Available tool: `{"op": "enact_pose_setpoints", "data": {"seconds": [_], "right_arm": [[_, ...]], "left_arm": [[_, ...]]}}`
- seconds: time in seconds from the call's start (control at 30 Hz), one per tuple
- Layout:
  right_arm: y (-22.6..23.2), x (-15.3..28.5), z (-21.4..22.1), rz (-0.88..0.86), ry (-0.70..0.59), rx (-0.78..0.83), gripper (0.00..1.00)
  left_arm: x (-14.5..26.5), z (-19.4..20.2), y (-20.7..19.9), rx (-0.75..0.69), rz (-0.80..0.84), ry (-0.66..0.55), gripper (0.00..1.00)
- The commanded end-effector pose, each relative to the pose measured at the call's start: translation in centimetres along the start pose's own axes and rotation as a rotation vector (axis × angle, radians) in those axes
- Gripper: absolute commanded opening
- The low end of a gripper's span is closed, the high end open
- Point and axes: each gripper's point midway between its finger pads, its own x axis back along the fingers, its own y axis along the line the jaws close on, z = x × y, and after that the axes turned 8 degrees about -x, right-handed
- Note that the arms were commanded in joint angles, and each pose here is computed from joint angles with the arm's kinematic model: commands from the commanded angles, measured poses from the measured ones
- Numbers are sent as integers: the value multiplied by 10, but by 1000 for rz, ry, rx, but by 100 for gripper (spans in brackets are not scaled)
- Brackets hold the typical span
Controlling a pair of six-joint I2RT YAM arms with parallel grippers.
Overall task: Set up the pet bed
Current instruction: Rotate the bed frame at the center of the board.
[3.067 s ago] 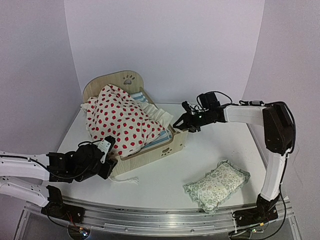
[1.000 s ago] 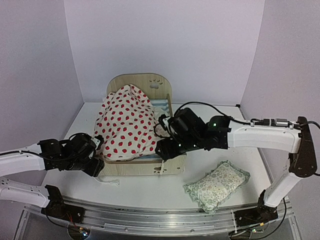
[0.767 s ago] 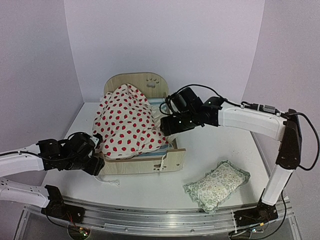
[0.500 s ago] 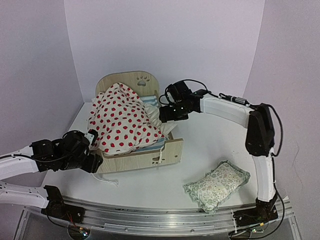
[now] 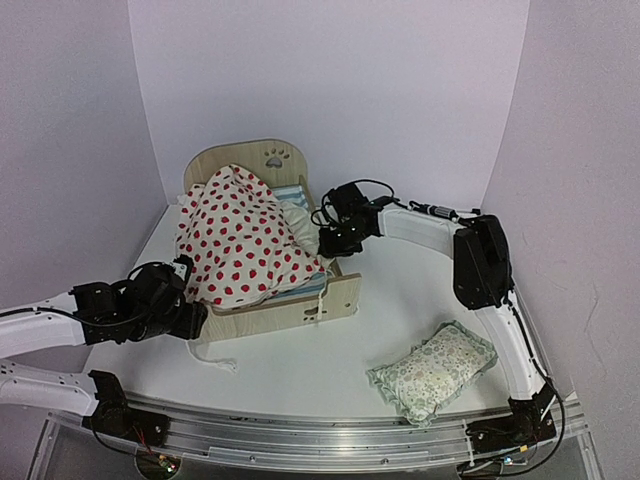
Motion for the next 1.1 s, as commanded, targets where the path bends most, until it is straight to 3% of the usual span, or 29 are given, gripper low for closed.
{"op": "enact_pose_setpoints", "data": {"seconds": [0.0,0.1,0.17,0.23,0.4,0.63,0.77,0.9,1.07], "right_arm": [[-1,-1,28,-13,86,-3,12],[-8,0,35,13,93,-15,0],[-21,5,41,69,89,-37,0],[-31,8,53,101,94,-56,0],[-59,35,79,203,55,-96,0],[-83,59,121,259,59,-153,0],[-81,72,134,262,46,-171,0],[-75,92,153,305,2,-202,0],[-47,108,175,321,-91,-268,0]], "left_arm": [[-4,-42,-2,159,-13,-153,65],[1,-46,-2,166,-14,-151,68],[6,-53,1,164,-25,-159,74],[5,-54,4,148,-57,-143,88],[-4,-40,4,146,-90,-63,99],[18,-44,-2,179,-11,-19,100],[42,-62,3,209,15,-63,100],[55,-79,-1,218,75,-127,100],[45,-81,-22,198,142,-101,99]]}}
